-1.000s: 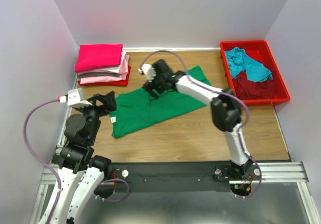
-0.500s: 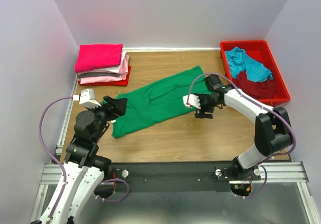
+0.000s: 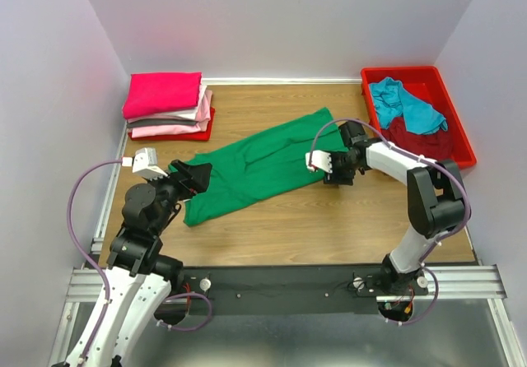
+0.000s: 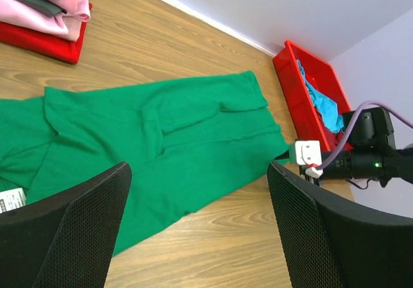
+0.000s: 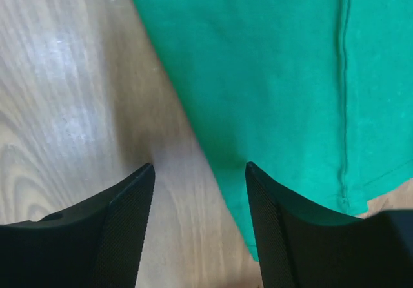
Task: Fold and stack the t-shirts
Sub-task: Fold the tshirt
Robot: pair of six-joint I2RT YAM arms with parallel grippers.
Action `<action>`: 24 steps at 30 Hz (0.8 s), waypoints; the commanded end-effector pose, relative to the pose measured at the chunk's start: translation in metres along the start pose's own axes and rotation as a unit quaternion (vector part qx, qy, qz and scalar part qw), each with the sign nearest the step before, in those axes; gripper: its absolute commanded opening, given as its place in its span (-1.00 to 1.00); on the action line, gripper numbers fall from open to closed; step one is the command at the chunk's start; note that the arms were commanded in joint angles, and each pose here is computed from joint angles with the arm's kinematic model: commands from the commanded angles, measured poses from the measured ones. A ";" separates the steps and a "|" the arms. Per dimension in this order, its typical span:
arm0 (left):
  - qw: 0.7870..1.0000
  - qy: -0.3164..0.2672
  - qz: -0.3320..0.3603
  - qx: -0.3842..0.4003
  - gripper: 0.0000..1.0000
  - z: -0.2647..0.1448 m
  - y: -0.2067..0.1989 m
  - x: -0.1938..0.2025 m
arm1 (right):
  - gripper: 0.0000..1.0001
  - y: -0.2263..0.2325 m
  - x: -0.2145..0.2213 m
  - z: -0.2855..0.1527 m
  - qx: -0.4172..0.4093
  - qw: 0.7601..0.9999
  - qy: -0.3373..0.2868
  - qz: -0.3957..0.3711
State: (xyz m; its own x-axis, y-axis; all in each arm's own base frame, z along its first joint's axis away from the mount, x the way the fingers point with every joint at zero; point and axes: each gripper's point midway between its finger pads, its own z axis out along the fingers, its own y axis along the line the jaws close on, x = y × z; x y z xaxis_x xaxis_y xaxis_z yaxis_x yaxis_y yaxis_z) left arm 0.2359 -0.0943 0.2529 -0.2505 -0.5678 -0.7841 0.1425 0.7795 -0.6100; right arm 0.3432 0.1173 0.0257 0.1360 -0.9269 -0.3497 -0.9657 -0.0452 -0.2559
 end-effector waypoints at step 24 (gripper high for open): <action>0.999 0.030 -0.003 0.045 0.86 0.003 -0.012 0.015 | -0.99 0.125 0.012 -0.049 -0.107 0.994 0.010 -0.009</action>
State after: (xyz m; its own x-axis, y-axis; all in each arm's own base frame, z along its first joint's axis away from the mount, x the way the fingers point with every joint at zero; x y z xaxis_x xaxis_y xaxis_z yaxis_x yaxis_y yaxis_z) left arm 0.2330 -0.1043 0.2547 -0.2738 -0.5603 -0.7817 0.1960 0.7632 -0.6157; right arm 0.2815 0.0965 0.0226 0.1636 -0.9325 -0.3220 -0.9712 -0.0950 -0.2184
